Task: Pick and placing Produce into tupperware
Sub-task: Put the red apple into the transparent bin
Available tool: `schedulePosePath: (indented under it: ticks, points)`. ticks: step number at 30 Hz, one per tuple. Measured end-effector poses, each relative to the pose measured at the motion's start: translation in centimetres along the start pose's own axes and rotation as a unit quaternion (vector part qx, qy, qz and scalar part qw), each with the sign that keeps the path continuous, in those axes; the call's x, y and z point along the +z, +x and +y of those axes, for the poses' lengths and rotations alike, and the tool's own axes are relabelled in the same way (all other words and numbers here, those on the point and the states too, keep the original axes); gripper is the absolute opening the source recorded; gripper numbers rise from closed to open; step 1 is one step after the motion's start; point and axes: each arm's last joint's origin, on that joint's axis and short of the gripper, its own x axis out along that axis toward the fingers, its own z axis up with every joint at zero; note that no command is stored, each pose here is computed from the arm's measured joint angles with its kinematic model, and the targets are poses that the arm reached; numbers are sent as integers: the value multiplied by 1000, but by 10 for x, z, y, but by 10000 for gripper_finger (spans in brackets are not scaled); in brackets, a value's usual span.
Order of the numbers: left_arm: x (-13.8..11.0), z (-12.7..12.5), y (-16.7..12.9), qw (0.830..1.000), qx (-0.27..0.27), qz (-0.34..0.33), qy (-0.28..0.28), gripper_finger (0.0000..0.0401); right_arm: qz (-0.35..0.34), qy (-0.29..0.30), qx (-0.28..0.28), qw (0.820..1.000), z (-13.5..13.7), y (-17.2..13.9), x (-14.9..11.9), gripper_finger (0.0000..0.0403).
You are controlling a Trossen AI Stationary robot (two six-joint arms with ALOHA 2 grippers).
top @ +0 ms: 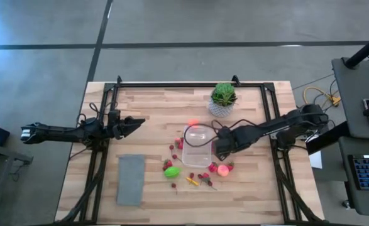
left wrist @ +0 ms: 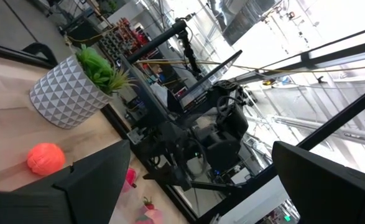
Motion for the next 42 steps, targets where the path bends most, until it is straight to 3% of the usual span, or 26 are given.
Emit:
schedulePosePath:
  ticks: [6, 10, 20, 31, 42]
  points:
    - [0, 0, 0, 1000, 0, 0, 0, 378, -21, 48, -3, 999, 0, -1, 4, 274]
    - [0, 0, 0, 1000, 0, 0, 0, 378, -22, 48, -9, 999, 0, 2, 4, 294]
    - [0, 0, 0, 1000, 0, 0, 0, 378, 26, -10, -27, 999, 9, 24, 2, 335]
    - [0, 0, 0, 1000, 0, 0, 1, 378, 23, -35, -16, 999, 17, 40, 7, 336]
    - [0, 0, 0, 1000, 2, 1, 1, 378, 35, -83, -15, 996, 9, 56, 12, 329]
